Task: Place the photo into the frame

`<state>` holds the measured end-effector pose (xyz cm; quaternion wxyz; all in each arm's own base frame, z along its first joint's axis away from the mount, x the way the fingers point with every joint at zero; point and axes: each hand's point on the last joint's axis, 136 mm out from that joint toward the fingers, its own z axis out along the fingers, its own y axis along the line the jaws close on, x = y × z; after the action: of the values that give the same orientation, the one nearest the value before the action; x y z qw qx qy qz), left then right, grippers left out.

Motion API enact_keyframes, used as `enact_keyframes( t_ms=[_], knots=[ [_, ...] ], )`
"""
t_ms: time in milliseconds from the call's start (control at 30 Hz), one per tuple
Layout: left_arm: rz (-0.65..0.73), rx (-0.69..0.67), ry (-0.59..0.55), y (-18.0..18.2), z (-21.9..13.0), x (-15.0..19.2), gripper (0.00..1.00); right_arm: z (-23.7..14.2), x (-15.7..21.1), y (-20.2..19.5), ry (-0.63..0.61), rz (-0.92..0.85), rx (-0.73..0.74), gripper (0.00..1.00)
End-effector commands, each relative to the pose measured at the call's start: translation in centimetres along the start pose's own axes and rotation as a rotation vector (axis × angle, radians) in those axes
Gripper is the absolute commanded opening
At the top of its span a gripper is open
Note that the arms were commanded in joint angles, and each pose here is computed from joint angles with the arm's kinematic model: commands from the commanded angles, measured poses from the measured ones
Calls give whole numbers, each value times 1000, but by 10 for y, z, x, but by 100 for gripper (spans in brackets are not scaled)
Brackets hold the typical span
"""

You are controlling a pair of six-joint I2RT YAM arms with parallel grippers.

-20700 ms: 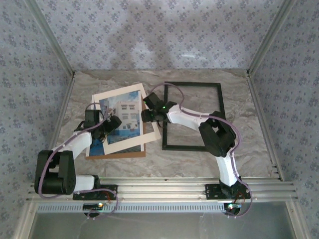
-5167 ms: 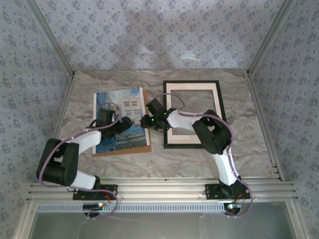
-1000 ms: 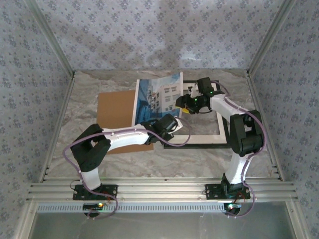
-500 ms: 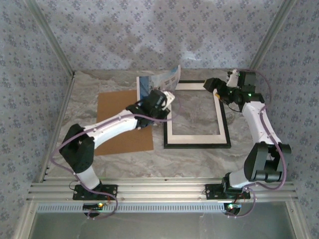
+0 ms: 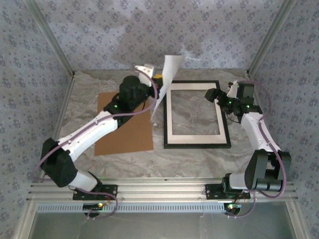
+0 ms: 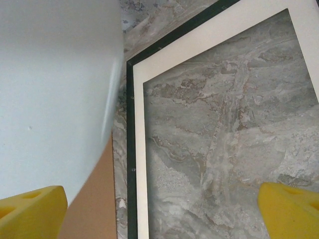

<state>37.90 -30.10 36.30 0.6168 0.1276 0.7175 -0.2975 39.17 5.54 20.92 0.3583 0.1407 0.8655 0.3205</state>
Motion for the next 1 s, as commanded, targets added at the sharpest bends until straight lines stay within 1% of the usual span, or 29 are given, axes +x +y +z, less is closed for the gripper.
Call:
enact_keyframes(
  t_ms=[0, 33, 133, 200, 300, 400, 500, 600, 667, 800, 967],
  knots=[
    [-249, -138, -162, 45, -13, -10, 0, 4, -3, 3, -24, 17, -27, 100],
    [-333, -207, -174, 65, -19, 2, 0, 6, -1, 4, -19, 16, -32, 100],
    [-536, -339, -204, 114, -34, 36, 0, 14, 8, 9, 4, -7, -26, 100],
    [-613, -406, -216, 134, -44, 53, 0, 22, 15, 14, 21, -19, -24, 100],
    [-647, -463, -235, 146, -55, 61, 0, 38, 33, 31, 64, -34, -58, 100],
    [-659, -487, -251, 150, -60, 60, 0, 57, 59, 50, 105, -78, -74, 100],
    [-651, -465, -246, 147, -57, 54, 0, 72, 78, 63, 143, -121, -70, 100],
    [-644, -441, -237, 142, -53, 48, 0, 82, 83, 68, 156, -115, -82, 100],
    [-677, -486, -249, 149, -59, 51, 0, 86, 84, 69, 158, -101, -90, 100],
    [-756, -609, -298, 173, -83, 65, 0, 97, 97, 81, 178, -82, -133, 100],
    [-832, -719, -367, 194, -118, 76, 0, 119, 142, 109, 254, -43, -189, 99]
  ],
)
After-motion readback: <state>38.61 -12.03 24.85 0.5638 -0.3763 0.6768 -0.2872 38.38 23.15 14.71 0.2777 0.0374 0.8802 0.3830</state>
